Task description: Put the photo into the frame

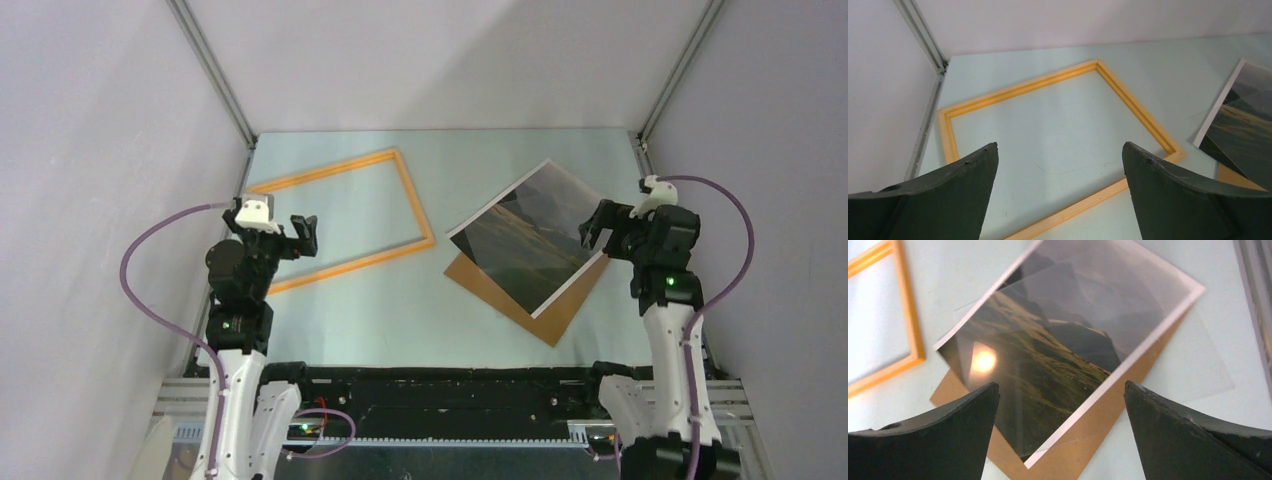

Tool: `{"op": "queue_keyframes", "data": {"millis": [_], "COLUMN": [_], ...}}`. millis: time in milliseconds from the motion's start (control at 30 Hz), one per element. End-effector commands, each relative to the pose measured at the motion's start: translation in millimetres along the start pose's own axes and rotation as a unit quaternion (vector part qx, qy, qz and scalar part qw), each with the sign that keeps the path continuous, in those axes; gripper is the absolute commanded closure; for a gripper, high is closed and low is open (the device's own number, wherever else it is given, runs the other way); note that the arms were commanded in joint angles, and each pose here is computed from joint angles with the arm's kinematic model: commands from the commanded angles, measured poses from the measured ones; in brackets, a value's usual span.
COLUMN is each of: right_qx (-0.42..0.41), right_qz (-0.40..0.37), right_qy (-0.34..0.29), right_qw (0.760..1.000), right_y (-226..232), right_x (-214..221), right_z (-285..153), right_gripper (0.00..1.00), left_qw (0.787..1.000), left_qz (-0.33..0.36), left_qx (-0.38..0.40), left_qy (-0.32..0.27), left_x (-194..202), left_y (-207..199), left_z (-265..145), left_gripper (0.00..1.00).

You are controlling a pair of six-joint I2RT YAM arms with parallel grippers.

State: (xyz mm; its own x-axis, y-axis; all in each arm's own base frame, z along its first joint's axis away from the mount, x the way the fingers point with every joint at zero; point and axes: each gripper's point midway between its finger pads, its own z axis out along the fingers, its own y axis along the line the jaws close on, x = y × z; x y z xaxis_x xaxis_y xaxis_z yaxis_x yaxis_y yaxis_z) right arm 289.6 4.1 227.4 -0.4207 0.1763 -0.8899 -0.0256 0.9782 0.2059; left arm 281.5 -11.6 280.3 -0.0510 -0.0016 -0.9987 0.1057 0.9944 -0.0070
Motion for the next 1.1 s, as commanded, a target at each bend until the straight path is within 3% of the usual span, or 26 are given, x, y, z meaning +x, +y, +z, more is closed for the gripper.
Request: {"op": "queue_keyframes", "data": {"millis": [0,100,267,467,600,1067], "right_qx": [0.055,0.078,0.117,0.148,0.159,0.174], "right_qz": [0.112,0.171,0.206,0.202,0.2,0.205], "right_qy": [0.055,0.105,0.153,0.174,0.189,0.285], "right_qw": [0.991,0.977,0.959,0.952,0.948,0.92], "right_y": [-37.7,-65.6,-95.6,-110.3,-116.7,-131.0], "right_x": [23.0,48.5,79.0,92.7,100.6,155.6], "right_z": [23.2,40.4,55.1,52.9,49.2,56.5], "right_gripper": [0.0,0.0,0.04,0.05,0.05,0.05], "left_qw": [0.999,0.997,0.993,0.981,0.977,0.952], "left_qz": [0.026,0.029,0.038,0.079,0.08,0.016], "left_qx": [0.034,0.055,0.08,0.125,0.148,0.25], "left_qy": [0.012,0.035,0.083,0.122,0.128,0.176], "left_x": [-4.2,7.6,34.1,51.1,42.5,47.7], "left_y": [-6.1,-10.7,-20.0,-59.9,-83.8,-178.4], "left_z": [13.6,23.1,42.6,64.8,85.0,153.5], "left_gripper": [0.02,0.02,0.02,0.02,0.02,0.02]}}
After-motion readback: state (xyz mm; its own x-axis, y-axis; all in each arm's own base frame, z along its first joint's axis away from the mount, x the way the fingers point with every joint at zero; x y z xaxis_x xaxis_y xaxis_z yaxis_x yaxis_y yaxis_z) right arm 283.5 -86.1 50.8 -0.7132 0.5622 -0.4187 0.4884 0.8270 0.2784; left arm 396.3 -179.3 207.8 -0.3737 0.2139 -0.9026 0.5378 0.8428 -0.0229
